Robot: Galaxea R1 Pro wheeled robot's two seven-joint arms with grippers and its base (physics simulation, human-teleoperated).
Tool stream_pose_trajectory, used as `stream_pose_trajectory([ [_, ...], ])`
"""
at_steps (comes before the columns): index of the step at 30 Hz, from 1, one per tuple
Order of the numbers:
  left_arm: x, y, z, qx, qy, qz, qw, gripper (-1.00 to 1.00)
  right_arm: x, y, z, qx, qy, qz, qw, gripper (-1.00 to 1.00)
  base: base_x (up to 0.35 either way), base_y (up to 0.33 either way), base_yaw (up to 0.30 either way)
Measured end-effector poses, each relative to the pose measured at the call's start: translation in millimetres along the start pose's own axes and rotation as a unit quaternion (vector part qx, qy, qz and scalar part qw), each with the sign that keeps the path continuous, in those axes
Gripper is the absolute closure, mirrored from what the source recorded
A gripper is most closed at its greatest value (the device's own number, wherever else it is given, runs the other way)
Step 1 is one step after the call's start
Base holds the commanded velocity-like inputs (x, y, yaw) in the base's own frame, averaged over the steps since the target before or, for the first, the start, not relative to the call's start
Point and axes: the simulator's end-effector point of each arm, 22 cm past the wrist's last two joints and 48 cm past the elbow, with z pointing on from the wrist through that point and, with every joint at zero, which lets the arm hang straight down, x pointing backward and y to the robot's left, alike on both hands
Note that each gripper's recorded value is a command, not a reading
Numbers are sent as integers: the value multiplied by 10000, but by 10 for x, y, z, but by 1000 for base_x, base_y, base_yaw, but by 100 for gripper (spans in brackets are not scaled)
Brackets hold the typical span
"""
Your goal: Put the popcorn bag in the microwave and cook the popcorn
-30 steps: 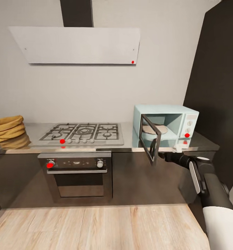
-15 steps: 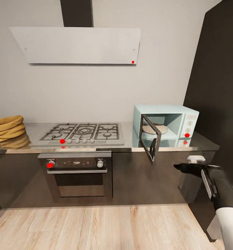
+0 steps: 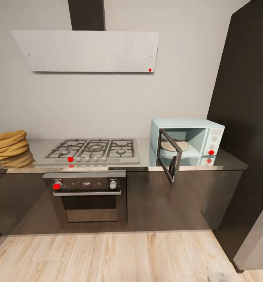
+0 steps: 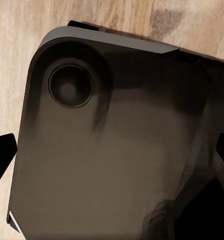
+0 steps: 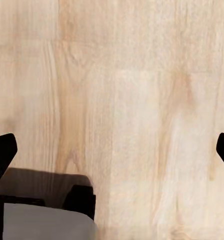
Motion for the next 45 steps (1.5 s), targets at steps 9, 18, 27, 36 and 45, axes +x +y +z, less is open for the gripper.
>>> stream_pose_trajectory([
  [9,3,1,0,-2,3,0,10000,-100,1754,537,82,-21,563,-204,9982,-100,0,0,0],
  [18,0,25,0,-23,1,-10,10000,-100,1789,566,101,292,604,-109,9977,-100,0,0,134],
  [27,-107,396,-4,-250,-72,105,9996,-100,1795,589,104,296,615,-111,9976,-100,0,0,267],
  [36,-115,441,-6,-279,-73,123,9995,-100,1841,577,95,304,645,-108,9974,-100,0,0,269],
  [45,-115,442,-6,-279,-74,121,9995,-100,1840,568,94,312,640,-108,9974,-100,0,0,269],
])
